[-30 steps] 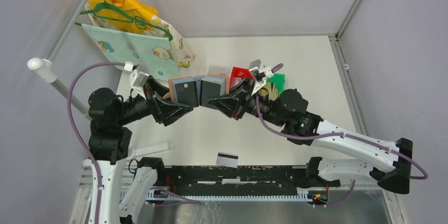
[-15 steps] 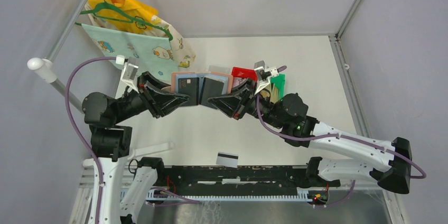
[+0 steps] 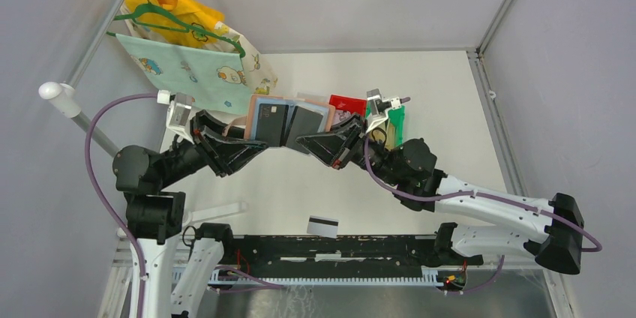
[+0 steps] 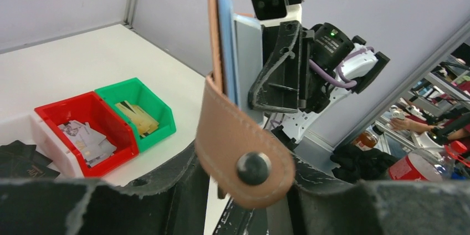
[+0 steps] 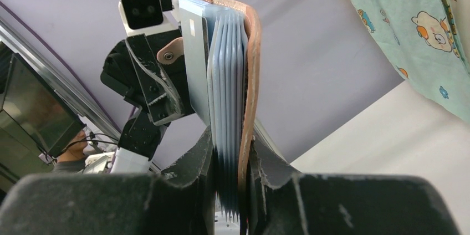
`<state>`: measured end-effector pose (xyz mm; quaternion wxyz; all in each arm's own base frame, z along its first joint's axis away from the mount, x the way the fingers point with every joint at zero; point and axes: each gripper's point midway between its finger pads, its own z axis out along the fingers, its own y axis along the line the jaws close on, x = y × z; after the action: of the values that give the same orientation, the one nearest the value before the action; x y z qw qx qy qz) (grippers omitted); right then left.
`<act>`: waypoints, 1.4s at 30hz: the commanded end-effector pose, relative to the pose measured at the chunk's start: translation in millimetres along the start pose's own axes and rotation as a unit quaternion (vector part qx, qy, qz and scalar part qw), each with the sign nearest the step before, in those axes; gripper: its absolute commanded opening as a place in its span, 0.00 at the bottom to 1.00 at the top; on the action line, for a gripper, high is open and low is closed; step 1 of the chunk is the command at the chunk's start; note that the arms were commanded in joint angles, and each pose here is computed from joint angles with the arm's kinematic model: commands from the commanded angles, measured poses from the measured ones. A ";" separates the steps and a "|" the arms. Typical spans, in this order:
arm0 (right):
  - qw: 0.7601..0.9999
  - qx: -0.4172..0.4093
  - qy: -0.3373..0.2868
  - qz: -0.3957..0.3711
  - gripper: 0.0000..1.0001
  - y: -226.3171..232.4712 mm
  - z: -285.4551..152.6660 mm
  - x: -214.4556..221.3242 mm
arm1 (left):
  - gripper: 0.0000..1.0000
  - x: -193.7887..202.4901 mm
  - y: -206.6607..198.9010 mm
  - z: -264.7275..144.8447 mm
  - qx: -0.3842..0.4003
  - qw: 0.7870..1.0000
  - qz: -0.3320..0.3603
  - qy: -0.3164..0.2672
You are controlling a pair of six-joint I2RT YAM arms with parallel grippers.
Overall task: Take the credit cards out of the card holder
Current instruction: Remove the credit card from the card holder.
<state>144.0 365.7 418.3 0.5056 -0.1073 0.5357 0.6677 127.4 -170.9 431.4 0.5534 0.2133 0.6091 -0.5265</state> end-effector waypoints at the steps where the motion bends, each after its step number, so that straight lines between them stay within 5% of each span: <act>1: 0.997 -0.050 -0.064 0.018 0.00 32.2 5.2 -38.9 | 0.45 0.7 14.1 -1.6 -0.035 0.999 0.020 -0.014; 38: 0.994 -0.097 -0.041 0.024 0.00 45.6 2.7 -20.7 | 0.25 -30.0 -1.1 8.1 -0.002 0.999 0.029 -0.031; 42: 0.994 -0.100 -0.041 0.028 0.04 44.2 -0.2 -17.8 | 0.05 -31.8 -4.6 9.1 0.009 0.999 0.032 -0.029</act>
<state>136.2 373.4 427.0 0.4933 -0.1089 0.5071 0.6984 141.2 -169.6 446.9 0.5703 0.2027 0.5997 -0.5234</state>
